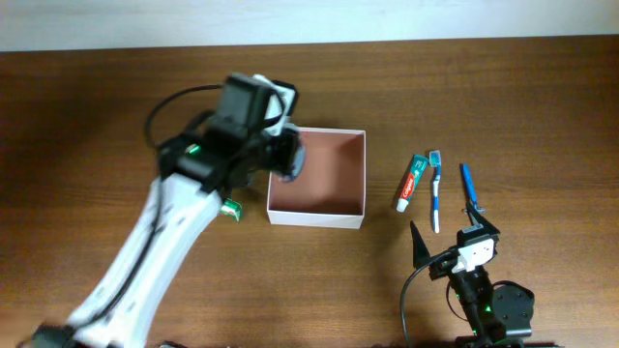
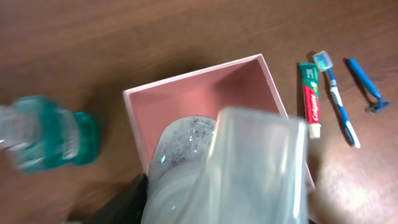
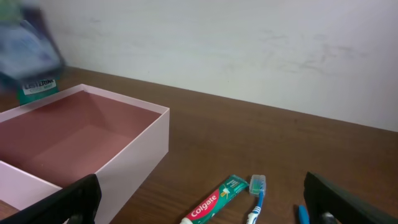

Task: Pack container
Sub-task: 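Lift the soap bottle with the left gripper and lower it into the box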

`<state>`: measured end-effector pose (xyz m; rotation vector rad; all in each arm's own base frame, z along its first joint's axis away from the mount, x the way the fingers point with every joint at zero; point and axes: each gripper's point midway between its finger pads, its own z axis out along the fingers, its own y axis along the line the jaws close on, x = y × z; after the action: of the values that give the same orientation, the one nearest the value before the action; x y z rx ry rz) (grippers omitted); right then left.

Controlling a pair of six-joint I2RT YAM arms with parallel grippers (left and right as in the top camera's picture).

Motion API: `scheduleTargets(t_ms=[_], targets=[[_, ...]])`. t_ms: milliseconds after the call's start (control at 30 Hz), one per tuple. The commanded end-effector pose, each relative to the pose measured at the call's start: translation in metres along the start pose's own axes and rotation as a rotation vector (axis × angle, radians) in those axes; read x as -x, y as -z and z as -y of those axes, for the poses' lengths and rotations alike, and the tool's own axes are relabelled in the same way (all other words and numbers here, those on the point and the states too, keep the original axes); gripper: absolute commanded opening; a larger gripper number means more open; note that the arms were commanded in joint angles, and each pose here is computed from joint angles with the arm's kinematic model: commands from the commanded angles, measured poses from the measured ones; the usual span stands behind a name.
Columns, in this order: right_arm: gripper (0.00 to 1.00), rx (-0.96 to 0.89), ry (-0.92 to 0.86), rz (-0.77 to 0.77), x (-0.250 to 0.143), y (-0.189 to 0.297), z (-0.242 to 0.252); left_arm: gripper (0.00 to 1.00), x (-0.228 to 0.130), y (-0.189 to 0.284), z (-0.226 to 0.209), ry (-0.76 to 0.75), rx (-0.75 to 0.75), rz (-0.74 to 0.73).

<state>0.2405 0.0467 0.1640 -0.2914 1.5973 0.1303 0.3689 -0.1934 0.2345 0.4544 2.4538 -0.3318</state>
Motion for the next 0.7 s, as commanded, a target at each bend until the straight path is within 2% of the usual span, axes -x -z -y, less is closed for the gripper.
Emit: scheduleTargets(t_ms=[0,133,300,533,633,667], targets=[[0.99,0.019,-0.004,0.0,-0.002,0.0,-0.004,0.01,0.003,-0.038,0.007,0.09,0.013,-0.021],[0.99,0.019,-0.004,0.0,-0.002,0.0,-0.004,0.01,0.002,-0.078,0.003,0.095,0.081,-0.029],[0.99,0.019,-0.004,0.0,-0.002,0.0,-0.004,0.01,-0.005,-0.107,-0.016,0.067,0.242,-0.038],[0.99,0.019,-0.004,0.0,-0.002,0.0,-0.004,0.01,-0.019,-0.128,-0.028,0.088,0.307,-0.08],[0.99,0.019,-0.004,0.0,-0.002,0.0,-0.004,0.09,-0.019,-0.128,-0.029,0.09,0.307,-0.081],[0.99,0.019,-0.004,0.0,-0.002,0.0,-0.004,0.23,-0.019,-0.128,-0.029,0.103,0.307,-0.079]])
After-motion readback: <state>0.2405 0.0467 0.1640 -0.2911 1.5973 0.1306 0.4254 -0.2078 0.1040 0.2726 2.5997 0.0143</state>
